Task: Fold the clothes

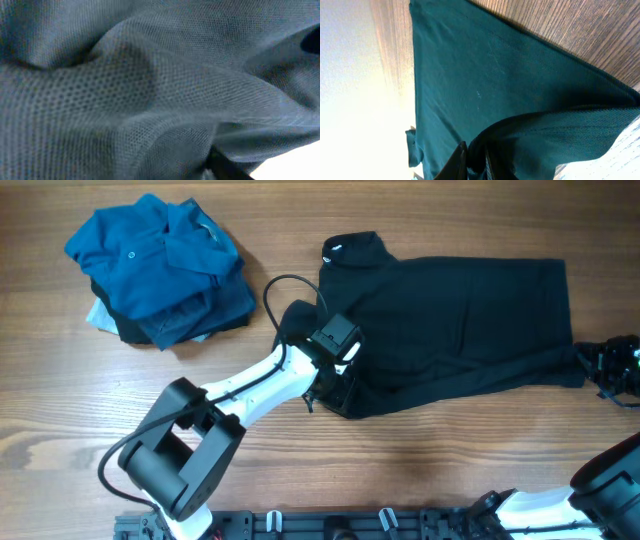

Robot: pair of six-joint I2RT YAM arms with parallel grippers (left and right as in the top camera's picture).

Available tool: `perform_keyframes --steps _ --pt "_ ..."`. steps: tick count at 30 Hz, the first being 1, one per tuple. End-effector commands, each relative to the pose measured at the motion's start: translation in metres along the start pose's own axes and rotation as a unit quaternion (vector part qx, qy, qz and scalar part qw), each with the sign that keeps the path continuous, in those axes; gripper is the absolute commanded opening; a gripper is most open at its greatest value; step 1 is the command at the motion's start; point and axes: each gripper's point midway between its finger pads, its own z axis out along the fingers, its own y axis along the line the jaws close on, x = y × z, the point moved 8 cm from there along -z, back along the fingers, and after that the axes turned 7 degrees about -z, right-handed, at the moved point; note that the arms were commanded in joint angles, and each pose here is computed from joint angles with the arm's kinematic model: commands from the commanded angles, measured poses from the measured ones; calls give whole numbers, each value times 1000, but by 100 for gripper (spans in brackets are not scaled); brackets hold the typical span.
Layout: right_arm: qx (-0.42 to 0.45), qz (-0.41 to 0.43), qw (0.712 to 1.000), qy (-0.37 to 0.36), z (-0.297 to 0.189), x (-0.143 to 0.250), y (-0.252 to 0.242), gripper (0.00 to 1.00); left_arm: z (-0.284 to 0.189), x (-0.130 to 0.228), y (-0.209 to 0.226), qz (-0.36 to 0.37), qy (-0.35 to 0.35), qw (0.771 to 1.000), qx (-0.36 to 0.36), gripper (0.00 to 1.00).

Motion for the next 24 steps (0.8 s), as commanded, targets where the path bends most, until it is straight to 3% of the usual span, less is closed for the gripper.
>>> perform_keyframes --steps 1,2,3,7,11,13,16,19,21,24 --pt "-14 -11 1000 -9 -6 -3 11 11 3 -3 8 -7 2 1000 -1 38" --pt "-13 -11 1000 -9 -6 -3 11 11 3 -4 9 -10 3 1000 6 29" --pt "-13 -11 1000 -9 -6 -3 11 12 2 -4 11 -17 5 1000 11 6" --pt "-11 -8 1000 -4 -6 -1 10 12 -12 4 8 -38 66 995 59 4" --pt "-10 -5 1000 0 -6 1 9 11 -63 32 -7 26 185 974 129 4" --pt "-9 -6 1000 0 -6 1 9 12 -84 39 -8 72 217 964 133 8" --pt "-9 -6 1000 0 -6 1 9 12 -84 34 -7 83 203 966 136 13" --pt "-8 -12 1000 4 -6 2 9 12 -82 25 -4 83 180 970 141 33" --pt "16 -34 999 39 -3 17 5 23 -82 23 -4 84 173 971 142 36" --pt "177 -39 980 82 7 46 -23 46 -82 22 -4 84 171 971 142 38"
